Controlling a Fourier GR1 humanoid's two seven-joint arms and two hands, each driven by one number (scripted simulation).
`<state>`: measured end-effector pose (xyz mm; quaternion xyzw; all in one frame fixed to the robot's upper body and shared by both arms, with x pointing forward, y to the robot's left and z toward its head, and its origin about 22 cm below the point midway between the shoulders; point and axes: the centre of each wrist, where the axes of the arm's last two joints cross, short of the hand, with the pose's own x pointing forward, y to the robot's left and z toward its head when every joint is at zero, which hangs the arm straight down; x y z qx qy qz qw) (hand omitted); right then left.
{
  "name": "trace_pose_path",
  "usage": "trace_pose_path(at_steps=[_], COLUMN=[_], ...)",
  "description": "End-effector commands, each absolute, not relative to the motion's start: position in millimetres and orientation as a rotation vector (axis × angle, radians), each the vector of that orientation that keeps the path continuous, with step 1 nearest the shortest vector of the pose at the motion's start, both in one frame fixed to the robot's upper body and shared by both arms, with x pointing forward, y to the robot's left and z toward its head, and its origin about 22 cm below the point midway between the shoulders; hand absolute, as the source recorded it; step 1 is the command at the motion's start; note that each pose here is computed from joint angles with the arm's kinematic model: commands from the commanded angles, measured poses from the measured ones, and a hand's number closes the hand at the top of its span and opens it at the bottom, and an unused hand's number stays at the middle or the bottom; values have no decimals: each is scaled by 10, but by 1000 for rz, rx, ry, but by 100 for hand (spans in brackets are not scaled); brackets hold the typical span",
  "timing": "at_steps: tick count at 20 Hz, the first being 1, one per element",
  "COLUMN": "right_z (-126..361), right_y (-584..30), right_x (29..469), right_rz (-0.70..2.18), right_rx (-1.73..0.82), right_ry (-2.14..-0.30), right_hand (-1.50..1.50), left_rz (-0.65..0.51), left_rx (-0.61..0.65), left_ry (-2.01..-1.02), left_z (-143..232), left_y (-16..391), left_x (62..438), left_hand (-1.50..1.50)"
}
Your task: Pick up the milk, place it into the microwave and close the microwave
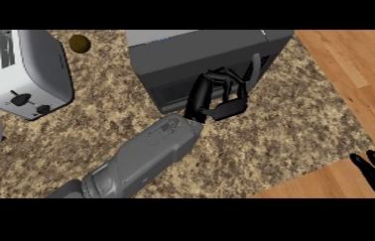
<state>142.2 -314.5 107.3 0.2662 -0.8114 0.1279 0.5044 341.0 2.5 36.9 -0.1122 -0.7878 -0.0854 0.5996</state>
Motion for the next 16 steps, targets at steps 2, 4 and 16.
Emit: trace_pose_path(at_steps=[2,4,16], right_z=[1120,1127,1228], right_y=[-3127,-3110,-3086], right_x=[1433,1415,1434], right_rz=[342,348,376], right_rx=[681,695,713], right_ry=[-1956,-1943,-1947], right_hand=[-150,-150,-150], left_rz=[-137,-127,-111], left_rx=[-180,-172,-165], left_ry=[-1817,-1829,-1851], left_z=[409,423,352], left_y=[120,123,138], left_x=[3619,3638,3616], left_hand=[150,150,150])
